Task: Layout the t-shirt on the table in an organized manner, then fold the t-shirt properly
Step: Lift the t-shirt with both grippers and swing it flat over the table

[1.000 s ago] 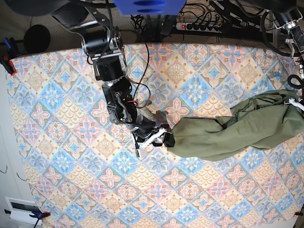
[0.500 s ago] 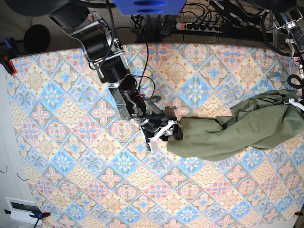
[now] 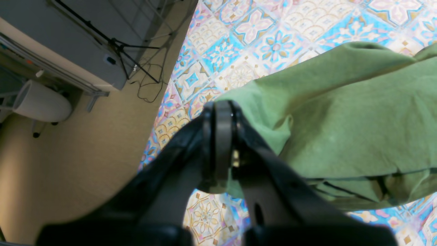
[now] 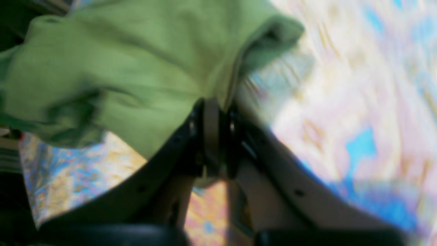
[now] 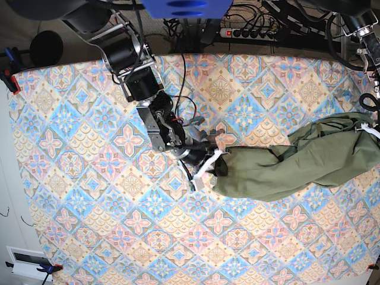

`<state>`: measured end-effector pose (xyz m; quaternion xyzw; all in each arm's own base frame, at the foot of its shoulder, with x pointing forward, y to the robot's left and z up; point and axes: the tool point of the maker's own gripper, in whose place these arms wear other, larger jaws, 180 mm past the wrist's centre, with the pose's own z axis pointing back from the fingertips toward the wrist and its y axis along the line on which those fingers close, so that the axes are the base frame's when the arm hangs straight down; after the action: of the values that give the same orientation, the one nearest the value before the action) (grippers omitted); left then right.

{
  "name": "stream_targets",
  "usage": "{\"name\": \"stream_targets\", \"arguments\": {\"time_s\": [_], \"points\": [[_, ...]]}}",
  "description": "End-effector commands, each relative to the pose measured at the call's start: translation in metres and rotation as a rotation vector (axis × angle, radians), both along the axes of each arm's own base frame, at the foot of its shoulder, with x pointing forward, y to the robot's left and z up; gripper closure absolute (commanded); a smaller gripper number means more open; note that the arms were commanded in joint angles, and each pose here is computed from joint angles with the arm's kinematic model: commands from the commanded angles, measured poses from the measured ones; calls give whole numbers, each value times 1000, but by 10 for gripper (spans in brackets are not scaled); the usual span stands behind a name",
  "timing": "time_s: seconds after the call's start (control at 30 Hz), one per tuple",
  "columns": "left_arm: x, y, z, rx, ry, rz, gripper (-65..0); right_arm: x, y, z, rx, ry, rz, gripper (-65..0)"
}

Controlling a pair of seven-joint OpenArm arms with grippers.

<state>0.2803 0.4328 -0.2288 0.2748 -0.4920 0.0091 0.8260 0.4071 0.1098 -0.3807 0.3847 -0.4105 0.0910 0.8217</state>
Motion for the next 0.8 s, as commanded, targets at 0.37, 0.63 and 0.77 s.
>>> {"name": "stream_targets", "arguments": {"time_s": [0.37, 0.63, 0.77], "points": [[29, -4, 46, 4, -175, -5, 0, 13, 11, 146, 126, -326, 47, -9], [78, -41, 79, -5, -272, -114, 0, 40, -71, 163, 116, -354, -75, -10], [107, -64, 109, -5, -345, -181, 0, 61, -132, 171, 169, -348, -193, -10]]}}
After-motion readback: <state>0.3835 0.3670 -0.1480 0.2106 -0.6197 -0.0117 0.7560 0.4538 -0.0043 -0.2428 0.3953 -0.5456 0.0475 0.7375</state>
